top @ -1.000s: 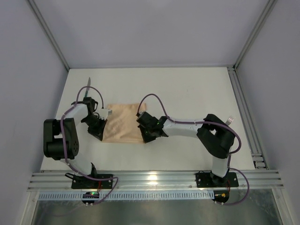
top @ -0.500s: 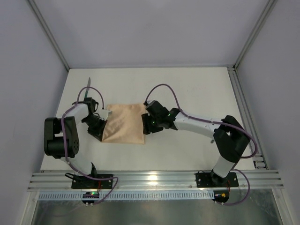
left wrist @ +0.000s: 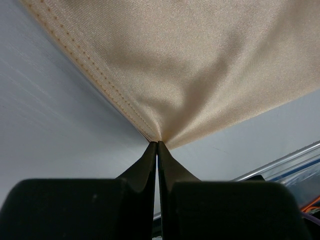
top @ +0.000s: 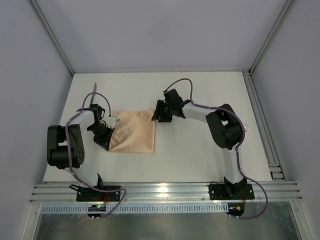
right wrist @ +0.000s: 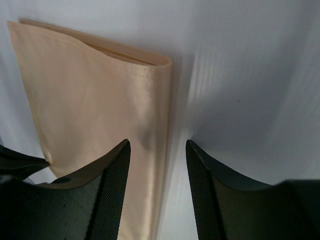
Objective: Fold the napkin into a case and place the utensils inside
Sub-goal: Fold the rectangle-folded napkin at the center of the board.
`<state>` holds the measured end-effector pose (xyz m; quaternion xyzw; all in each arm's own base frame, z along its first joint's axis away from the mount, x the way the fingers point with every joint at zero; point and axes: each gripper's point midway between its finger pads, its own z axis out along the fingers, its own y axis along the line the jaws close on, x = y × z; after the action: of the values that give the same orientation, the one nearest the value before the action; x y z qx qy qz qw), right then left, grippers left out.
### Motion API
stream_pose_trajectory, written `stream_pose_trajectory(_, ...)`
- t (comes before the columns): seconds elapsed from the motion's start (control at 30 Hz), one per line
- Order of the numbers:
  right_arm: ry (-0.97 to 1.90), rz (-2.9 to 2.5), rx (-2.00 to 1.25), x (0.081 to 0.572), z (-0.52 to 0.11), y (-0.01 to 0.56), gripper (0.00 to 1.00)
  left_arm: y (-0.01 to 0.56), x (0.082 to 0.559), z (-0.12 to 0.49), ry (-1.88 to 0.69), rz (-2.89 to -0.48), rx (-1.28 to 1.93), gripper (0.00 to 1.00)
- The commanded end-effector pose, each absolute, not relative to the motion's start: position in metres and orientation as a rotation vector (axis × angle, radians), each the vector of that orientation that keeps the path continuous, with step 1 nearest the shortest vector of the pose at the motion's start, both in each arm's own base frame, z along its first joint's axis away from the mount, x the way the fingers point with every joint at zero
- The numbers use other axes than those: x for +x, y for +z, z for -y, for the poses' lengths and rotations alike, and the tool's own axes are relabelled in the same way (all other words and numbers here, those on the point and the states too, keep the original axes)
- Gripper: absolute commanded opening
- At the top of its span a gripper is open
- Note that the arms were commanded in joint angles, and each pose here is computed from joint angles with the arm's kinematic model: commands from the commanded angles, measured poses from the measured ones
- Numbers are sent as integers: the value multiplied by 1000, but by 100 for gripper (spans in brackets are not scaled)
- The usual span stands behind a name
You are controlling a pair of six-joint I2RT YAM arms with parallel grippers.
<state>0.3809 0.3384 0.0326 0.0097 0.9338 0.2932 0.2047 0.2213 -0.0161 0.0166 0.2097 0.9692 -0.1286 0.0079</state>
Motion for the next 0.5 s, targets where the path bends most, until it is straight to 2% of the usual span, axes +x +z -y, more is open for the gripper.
stream_pose_trajectory(0.0, 997, -2508, 80, 403, -370, 54, 52, 12, 228, 15, -375, -2993, 684, 2)
stream_pose_trajectory(0.3, 947, -2522, 271, 417, -356, 25, 23, 7, 225, 10, -335, -3008, 697, 2)
stream_pose_trajectory(0.4, 983, -2485, 254, 413, -356, 31, 19, 7, 228, 10, -333, -2998, 698, 1)
stream_pose_trajectory(0.47, 972, -2481, 266, 407, -349, 28, 12, 5, 231, 9, -333, -2999, 701, 1)
